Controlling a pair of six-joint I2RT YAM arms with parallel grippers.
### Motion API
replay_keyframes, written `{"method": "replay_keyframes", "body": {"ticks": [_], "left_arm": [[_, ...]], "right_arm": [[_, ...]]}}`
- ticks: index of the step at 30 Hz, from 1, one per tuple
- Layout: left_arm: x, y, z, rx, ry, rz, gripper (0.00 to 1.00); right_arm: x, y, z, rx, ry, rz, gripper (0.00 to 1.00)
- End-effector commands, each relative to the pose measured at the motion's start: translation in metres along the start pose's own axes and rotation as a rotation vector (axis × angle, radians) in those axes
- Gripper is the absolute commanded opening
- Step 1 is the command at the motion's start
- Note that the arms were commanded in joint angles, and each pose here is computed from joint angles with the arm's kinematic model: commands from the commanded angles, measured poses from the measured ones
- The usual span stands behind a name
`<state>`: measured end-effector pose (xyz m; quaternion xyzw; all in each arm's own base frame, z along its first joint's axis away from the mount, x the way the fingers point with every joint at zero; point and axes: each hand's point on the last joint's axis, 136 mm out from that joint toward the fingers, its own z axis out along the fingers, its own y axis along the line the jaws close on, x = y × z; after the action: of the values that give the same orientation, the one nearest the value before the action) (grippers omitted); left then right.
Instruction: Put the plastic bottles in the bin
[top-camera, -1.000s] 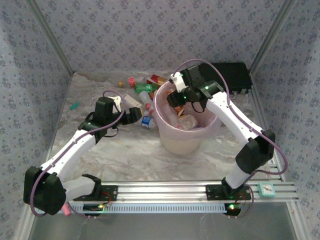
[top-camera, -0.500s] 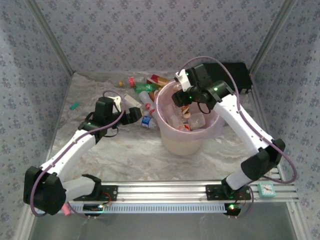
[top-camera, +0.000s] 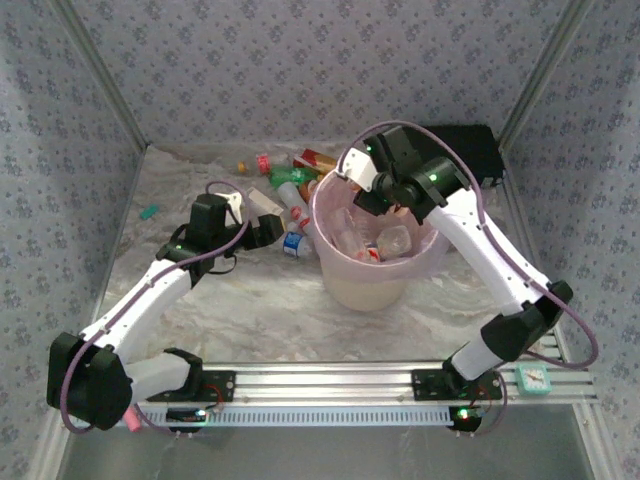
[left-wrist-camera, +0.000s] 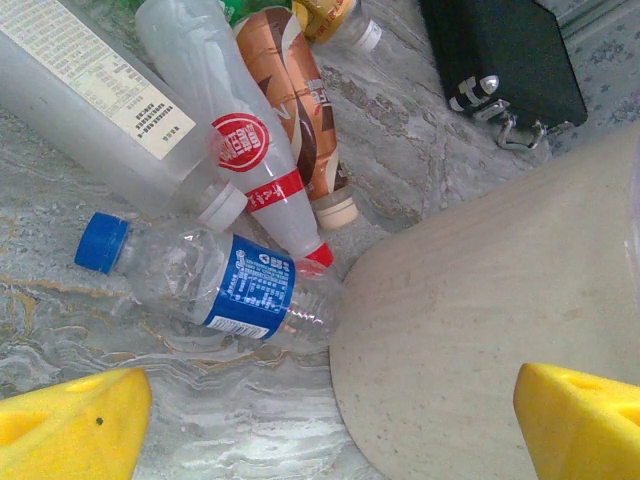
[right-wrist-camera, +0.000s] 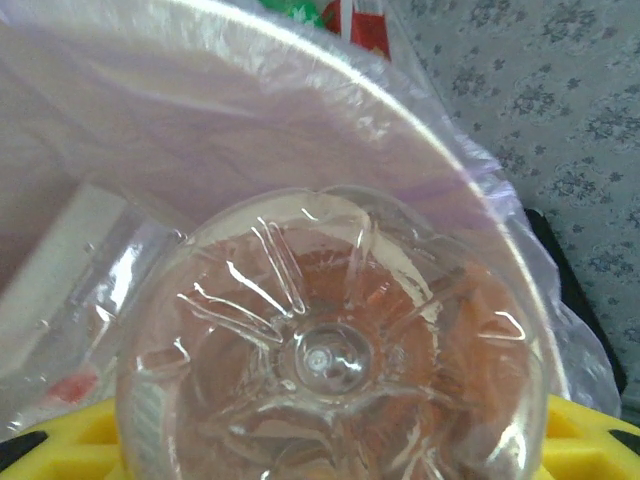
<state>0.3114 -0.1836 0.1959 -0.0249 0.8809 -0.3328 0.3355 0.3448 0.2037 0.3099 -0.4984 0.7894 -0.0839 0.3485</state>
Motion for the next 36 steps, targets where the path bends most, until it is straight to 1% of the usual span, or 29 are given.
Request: {"method": "replay_keyframes", "body": {"ticks": [1,2,4,6,8,11,14,16,17,19,23,26,27,30,33,36], "left_arm": [[-0.014,-0.008,-0.007,0.015,-0.040,0.013,0.93],[-0.014,-0.008,-0.007,0.015,-0.039,0.014,0.93],[-0.014,-0.008,-0.007,0.014,-0.038,0.013,0.93],[-0.014,-0.009,-0.007,0.014,-0.037,0.015,0.94],[-0.015,-0.009,-0.008,0.011,-0.037,0.016,0.93],[-0.015,-0.008,-0.007,0.008,-0.034,0.010,0.93],[-0.014,-0.003,-0.003,-0.011,-0.033,-0.030,0.93],[-0.013,0.004,0.000,-0.040,-0.032,-0.091,0.93],[-0.011,0.008,0.002,-0.051,-0.032,-0.129,0.93],[-0.006,0.017,0.008,-0.069,-0.043,-0.238,0.92],[0.011,0.024,0.023,-0.045,-0.066,-0.463,0.88],[0.020,0.023,0.033,-0.020,-0.073,-0.582,0.88],[0.023,0.024,0.036,-0.031,-0.070,-0.624,0.88],[0.033,0.027,0.046,-0.066,-0.078,-0.749,0.90],[0.045,0.031,0.056,-0.087,-0.099,-0.858,0.89],[0.053,0.025,0.069,-0.069,-0.091,-0.915,0.87]], "right_arm": [[0.014,0.011,0.011,-0.074,0.073,-0.095,0.56],[0.015,0.019,0.014,-0.114,0.067,-0.090,0.58],[0.014,0.034,0.017,-0.182,0.045,-0.072,0.66],[0.012,0.042,0.016,-0.223,0.018,-0.050,0.73],[0.009,0.042,0.012,-0.232,-0.010,-0.023,0.78],[0.002,0.034,0.002,-0.229,-0.050,0.023,0.83],[-0.003,0.020,-0.009,-0.197,-0.083,0.103,0.84],[-0.007,0.005,-0.016,-0.174,-0.117,0.198,0.83],[-0.008,-0.002,-0.019,-0.171,-0.133,0.249,0.80],[-0.009,-0.013,-0.026,-0.163,-0.170,0.339,0.78],[-0.012,-0.027,-0.044,-0.143,-0.252,0.483,0.78],[-0.012,-0.033,-0.057,-0.126,-0.287,0.580,0.78],[-0.012,-0.035,-0.061,-0.118,-0.291,0.609,0.78],[-0.007,-0.038,-0.070,-0.094,-0.299,0.673,0.79],[0.000,-0.039,-0.074,-0.066,-0.301,0.707,0.80],[0.006,-0.040,-0.075,-0.049,-0.300,0.716,0.80]]}}
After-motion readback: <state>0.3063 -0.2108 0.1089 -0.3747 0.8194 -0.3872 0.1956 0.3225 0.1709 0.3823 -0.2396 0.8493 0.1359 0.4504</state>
